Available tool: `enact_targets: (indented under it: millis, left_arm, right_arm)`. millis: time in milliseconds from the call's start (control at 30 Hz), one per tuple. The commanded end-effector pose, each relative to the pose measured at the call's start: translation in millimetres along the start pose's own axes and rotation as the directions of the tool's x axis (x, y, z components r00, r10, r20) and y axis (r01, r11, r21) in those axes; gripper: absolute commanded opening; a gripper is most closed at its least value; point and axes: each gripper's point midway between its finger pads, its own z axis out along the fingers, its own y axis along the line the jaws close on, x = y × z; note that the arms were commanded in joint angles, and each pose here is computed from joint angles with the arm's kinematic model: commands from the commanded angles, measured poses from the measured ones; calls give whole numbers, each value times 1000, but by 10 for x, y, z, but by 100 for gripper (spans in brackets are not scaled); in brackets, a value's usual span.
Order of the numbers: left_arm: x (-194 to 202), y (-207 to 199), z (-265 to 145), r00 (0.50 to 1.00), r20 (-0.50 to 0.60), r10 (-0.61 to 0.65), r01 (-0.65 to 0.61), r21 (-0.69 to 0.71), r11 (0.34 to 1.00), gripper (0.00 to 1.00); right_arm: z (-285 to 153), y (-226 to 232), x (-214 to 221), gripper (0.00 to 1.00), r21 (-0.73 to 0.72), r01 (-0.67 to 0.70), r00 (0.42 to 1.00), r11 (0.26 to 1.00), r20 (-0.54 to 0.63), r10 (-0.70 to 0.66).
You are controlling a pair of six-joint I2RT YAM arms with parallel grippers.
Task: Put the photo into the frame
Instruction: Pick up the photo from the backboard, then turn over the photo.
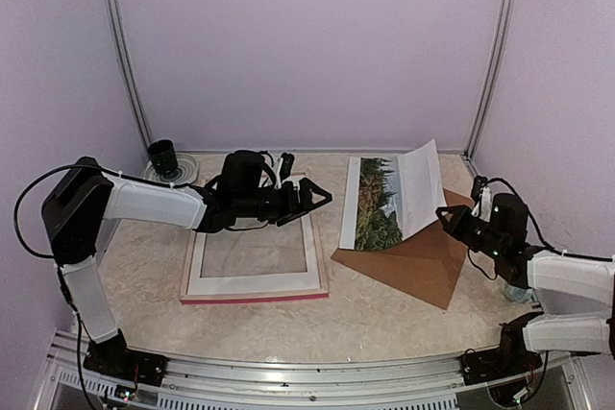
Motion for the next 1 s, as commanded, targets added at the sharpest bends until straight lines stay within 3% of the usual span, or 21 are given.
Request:
enact_targets:
  millis: [0,333,633,967]
  left_arm:
    - [-174,-94,-151,998,58,10,-11,17,1000,99]
    - [-366,-62,-385,993,122,7,-6,-11,1000,99]
    - [-498,-12,-529,987,160,6,-1,-31,1000,99]
    - [-618,-10,-617,980,198,6,2,-41,999,99]
  right_arm:
    - [38,223,-9,0,-8,138,989,990,-57,-138]
    - [135,972,-105,0,-182,277,944,943,-131,-302]
    - [161,1493,64,0,-327,343,882,880,-209,-422]
    - [165,2089,201,0,-433,419,812,798,-215,-542]
